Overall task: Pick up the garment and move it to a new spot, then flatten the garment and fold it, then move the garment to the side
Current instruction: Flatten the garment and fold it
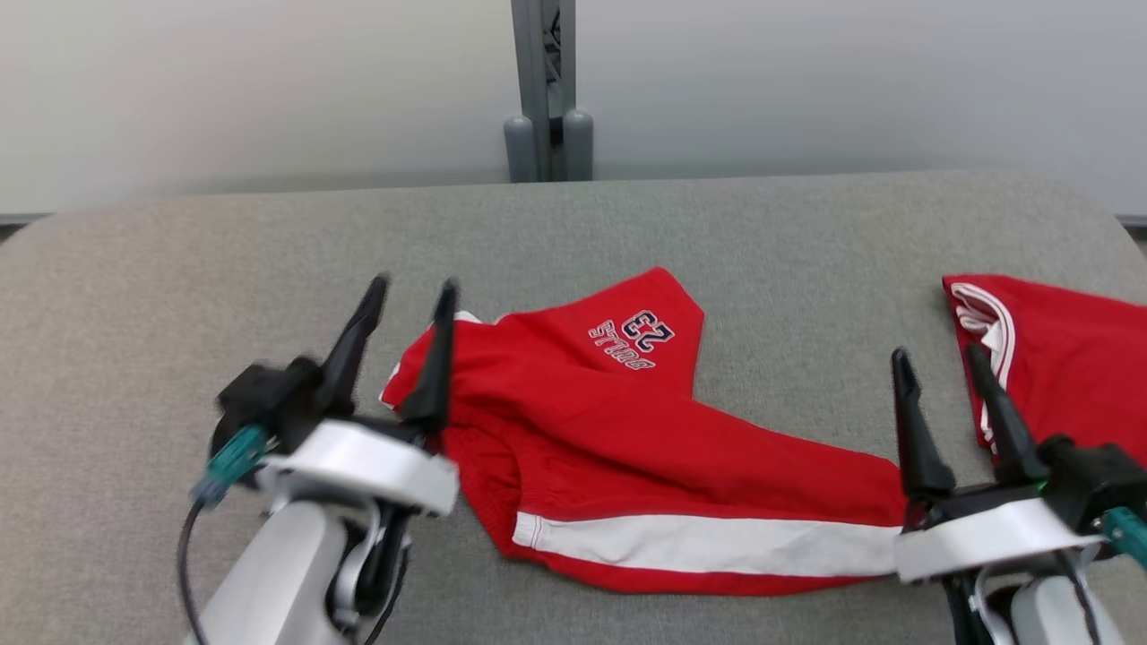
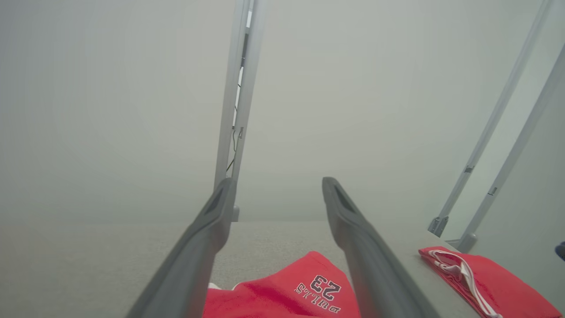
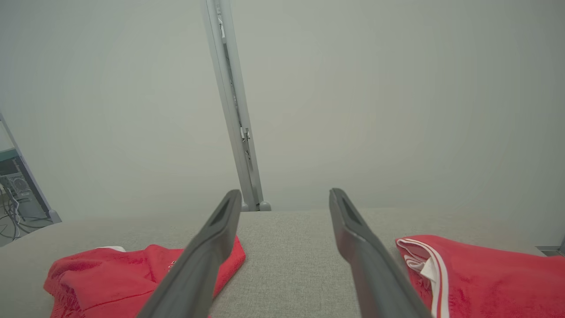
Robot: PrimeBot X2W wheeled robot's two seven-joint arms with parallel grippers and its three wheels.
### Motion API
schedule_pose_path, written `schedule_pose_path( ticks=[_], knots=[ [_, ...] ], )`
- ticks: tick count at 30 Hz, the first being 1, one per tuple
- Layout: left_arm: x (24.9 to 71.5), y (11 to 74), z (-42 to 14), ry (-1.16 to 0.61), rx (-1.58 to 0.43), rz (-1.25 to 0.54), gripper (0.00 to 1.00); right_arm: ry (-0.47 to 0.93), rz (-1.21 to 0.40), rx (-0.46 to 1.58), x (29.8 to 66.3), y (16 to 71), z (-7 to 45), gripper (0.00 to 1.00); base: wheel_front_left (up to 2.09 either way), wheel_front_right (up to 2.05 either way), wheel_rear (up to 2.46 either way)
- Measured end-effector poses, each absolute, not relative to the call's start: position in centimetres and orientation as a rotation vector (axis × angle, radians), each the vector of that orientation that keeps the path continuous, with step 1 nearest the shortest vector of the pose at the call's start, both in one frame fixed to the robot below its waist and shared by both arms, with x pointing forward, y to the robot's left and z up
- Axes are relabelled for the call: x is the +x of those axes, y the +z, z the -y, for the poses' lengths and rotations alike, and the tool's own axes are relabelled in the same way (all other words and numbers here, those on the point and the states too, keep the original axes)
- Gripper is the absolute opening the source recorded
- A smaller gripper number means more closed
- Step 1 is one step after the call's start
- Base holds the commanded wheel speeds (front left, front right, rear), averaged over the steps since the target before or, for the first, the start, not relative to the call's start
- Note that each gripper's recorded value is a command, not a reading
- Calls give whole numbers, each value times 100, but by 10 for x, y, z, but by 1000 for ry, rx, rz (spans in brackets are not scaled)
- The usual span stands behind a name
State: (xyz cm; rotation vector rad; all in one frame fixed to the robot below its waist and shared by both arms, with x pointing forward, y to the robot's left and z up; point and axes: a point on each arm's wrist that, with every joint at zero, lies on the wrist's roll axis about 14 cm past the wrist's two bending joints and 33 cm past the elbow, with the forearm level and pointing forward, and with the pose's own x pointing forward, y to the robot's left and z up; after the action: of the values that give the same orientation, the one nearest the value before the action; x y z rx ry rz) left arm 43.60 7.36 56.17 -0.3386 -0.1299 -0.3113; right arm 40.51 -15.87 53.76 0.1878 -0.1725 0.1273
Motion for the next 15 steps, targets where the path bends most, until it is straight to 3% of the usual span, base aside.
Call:
schedule_pose_path(
  ticks=[6, 15],
  knots=[
    [396, 530, -125, -163, -348, 95, 100, 195, 135, 172, 388, 528, 139, 100, 0, 0, 0],
    [361, 506, -147, -88, -388, 66, 100, 196, 113, 168, 379, 521, 140, 100, 0, 0, 0]
  ],
)
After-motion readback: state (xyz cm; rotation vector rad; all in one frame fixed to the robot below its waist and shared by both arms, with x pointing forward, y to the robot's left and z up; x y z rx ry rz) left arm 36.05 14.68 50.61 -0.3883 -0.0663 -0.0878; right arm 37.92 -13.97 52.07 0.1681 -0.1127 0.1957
